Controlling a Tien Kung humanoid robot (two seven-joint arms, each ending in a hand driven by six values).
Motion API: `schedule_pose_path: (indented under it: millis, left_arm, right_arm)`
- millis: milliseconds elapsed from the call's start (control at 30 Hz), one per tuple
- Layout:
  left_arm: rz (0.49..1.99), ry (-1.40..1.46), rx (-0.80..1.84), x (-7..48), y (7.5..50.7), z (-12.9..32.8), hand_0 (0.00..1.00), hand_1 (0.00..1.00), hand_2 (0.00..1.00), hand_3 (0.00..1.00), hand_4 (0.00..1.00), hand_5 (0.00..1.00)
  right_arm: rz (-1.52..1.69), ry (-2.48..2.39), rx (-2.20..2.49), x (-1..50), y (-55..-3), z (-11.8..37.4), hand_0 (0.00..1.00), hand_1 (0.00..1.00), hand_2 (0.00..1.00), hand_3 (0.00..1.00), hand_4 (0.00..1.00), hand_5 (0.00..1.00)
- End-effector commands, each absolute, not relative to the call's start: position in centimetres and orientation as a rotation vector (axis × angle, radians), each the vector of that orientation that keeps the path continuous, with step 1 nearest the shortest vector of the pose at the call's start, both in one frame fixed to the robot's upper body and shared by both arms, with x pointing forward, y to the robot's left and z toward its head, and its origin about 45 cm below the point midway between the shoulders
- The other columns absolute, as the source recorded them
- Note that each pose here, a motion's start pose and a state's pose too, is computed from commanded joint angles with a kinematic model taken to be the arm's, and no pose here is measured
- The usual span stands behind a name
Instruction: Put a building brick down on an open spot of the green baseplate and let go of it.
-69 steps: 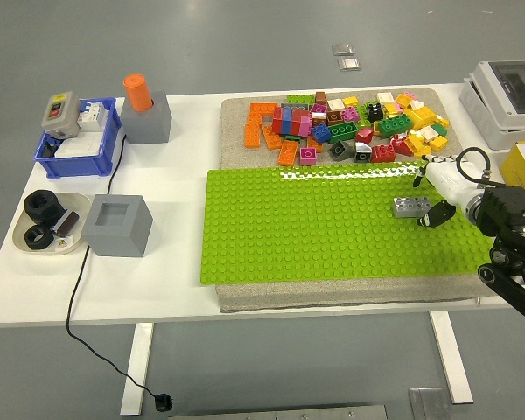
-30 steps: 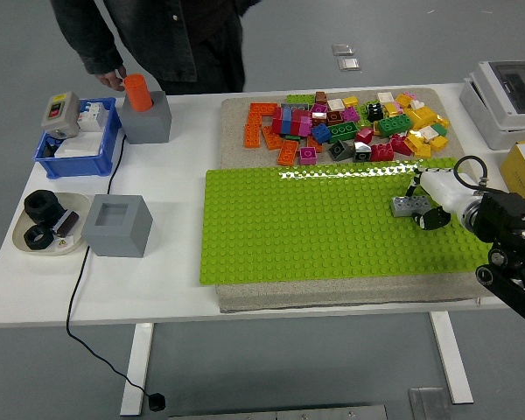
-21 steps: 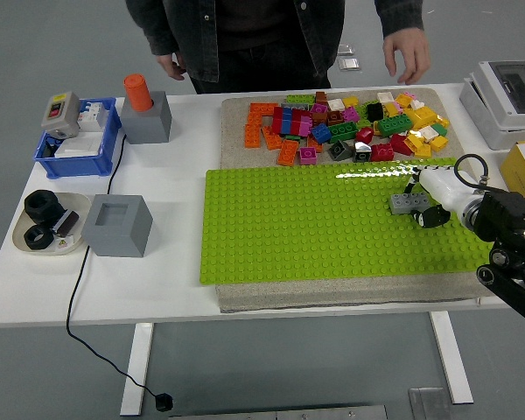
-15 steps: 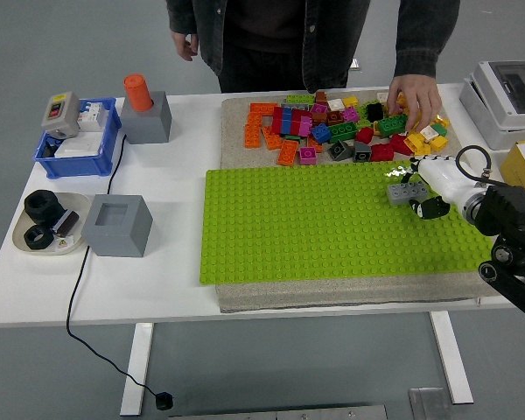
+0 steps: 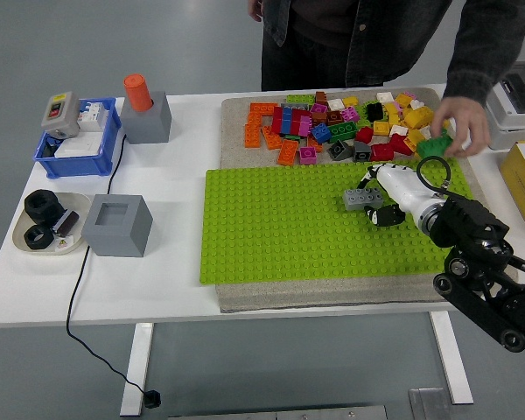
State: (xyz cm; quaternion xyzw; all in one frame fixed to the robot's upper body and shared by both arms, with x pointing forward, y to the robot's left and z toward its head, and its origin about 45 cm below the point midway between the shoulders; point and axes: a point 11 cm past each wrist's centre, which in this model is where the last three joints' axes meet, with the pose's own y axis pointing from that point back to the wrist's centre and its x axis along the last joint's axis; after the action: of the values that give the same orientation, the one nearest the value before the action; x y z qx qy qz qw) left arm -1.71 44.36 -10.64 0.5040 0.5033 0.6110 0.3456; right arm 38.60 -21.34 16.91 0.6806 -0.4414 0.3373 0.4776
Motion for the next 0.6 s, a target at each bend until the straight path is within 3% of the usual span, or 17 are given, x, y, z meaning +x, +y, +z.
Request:
schedule_pose_path:
  millis: [600]
  left_arm:
    - [1.589, 1.299, 1.306, -1.6, 44.6, -10.6, 0.613, 0.65, 0.647, 0.836, 0.943, 0.615]
  right_arm:
    - [0.772, -1.037, 1.593, 38.4, -21.2, 15.6, 0.998, 0.974, 0.922, 0.602, 0.559, 0.058]
